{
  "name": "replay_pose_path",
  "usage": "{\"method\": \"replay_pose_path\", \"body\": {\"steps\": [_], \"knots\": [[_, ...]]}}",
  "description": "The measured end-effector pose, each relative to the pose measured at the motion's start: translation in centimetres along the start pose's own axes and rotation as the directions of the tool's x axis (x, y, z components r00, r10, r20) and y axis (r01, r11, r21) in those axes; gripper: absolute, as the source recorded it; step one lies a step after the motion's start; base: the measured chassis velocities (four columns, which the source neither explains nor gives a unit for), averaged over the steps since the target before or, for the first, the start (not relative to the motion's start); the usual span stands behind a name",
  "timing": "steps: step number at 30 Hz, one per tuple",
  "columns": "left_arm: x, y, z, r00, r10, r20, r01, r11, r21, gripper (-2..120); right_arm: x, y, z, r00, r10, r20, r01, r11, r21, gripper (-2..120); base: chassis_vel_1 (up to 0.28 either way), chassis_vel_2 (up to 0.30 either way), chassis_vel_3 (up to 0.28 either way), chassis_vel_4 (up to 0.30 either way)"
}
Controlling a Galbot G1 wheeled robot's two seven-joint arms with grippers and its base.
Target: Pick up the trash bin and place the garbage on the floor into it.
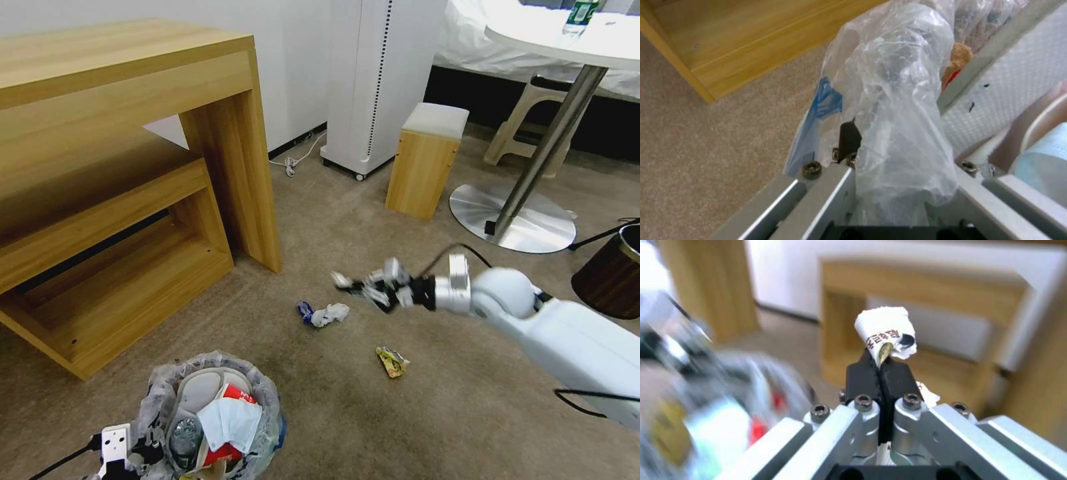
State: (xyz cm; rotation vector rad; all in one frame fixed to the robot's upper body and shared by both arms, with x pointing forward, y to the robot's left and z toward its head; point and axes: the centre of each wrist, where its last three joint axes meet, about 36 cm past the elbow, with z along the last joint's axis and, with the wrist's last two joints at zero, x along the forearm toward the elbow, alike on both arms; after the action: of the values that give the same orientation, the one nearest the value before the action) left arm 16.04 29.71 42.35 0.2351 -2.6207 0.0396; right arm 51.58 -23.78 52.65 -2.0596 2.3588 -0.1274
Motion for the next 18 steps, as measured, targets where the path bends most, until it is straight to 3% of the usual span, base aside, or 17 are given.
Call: {"method": "replay_pose_path", "body": {"steps": [4, 9, 12, 18], "knots": [[0.1, 0.1, -0.2, 1.000, 0.001, 0.004, -0.001, 1.000, 0.003, 1, -5.3, 2.2, -0.6, 0.992, -0.107, 0.062, 0.110, 0.992, -0.061, 0, 0.000, 0.000, 0.000, 0.000], [0.1, 0.3, -0.6, 1.000, -0.009, 0.007, 0.009, 1.000, 0.006, 1, -10.1, 5.0, 1.1, 0.982, -0.185, 0.040, 0.189, 0.972, -0.141, 0, 0.000, 0.000, 0.000, 0.000], [0.2, 0.2, -0.7, 1.000, -0.016, 0.009, 0.016, 1.000, 0.011, 1, -12.4, 7.4, 4.6, 0.976, -0.218, -0.019, 0.208, 0.952, -0.227, 0, 0.000, 0.000, 0.000, 0.000], [0.2, 0.0, -0.8, 1.000, -0.022, 0.007, 0.021, 1.000, 0.019, 1, -14.5, 9.5, 9.3, 0.967, -0.240, -0.084, 0.208, 0.937, -0.282, 0, 0.000, 0.000, 0.000, 0.000]]}}
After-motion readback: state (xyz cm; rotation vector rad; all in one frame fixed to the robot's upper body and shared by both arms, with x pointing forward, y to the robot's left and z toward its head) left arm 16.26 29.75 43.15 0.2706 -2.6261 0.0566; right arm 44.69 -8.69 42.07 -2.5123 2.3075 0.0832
